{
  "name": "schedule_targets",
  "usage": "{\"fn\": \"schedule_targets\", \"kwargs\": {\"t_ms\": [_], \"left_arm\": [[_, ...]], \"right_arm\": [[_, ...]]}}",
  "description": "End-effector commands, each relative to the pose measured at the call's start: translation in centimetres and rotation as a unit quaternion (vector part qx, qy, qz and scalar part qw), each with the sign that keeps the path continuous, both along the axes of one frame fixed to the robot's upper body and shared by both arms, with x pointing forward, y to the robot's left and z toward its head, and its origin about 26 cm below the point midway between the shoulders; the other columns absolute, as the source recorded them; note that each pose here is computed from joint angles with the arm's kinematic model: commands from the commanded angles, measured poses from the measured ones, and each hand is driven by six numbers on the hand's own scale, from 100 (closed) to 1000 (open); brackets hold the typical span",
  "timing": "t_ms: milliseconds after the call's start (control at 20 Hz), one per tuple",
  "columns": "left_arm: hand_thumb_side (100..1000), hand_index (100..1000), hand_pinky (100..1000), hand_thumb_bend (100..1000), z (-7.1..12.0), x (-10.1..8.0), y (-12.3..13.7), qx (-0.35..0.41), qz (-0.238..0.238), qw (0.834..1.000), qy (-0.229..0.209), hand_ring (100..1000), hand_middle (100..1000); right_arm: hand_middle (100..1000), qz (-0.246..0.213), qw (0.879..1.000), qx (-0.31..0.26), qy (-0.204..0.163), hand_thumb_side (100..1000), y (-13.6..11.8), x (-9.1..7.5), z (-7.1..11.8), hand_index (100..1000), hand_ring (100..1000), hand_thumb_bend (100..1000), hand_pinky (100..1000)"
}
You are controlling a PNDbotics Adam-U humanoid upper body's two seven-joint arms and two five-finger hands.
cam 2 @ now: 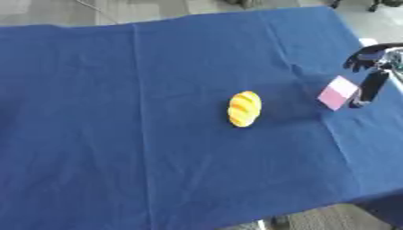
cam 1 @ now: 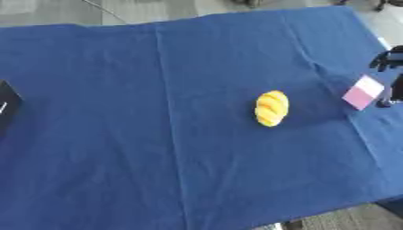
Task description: Pick up the objects with one hand, pass them to the other hand, and then place them into the box on the other side of the table.
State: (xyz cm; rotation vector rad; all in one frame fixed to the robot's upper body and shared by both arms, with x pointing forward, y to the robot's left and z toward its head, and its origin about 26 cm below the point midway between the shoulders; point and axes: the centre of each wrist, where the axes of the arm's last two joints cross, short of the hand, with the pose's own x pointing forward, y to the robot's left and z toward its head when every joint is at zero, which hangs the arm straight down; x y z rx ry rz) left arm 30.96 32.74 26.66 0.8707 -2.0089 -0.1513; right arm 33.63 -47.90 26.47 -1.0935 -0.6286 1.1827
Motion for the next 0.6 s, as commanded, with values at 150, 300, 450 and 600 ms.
{"fn": "schedule_targets", "kwargs": {"t_ms": [150,300,450,600], "left_arm": [[444,777,795,507,1.18,-0.46,0.42,0.010,0.008,1.000,-0.019,705,691],[444,777,795,506,1.15,-0.46,0.42,0.009,0.008,1.000,-0.020,705,691],[444,776,795,506,1.13,-0.48,0.45,0.008,0.009,1.000,-0.021,704,691],[444,777,795,505,1.15,-0.51,0.45,0.007,0.010,1.000,-0.022,704,690]], "right_arm": [[851,0.006,1.000,-0.017,-0.015,100,0.07,-0.60,2.51,945,939,508,953],[853,0.009,1.000,-0.017,-0.004,100,0.09,-0.61,2.30,944,943,516,955],[855,0.006,1.000,-0.022,0.008,100,-0.01,-0.62,2.08,941,945,520,957],[855,0.004,0.999,-0.027,0.017,100,-0.05,-0.56,1.97,939,947,518,959]]}}
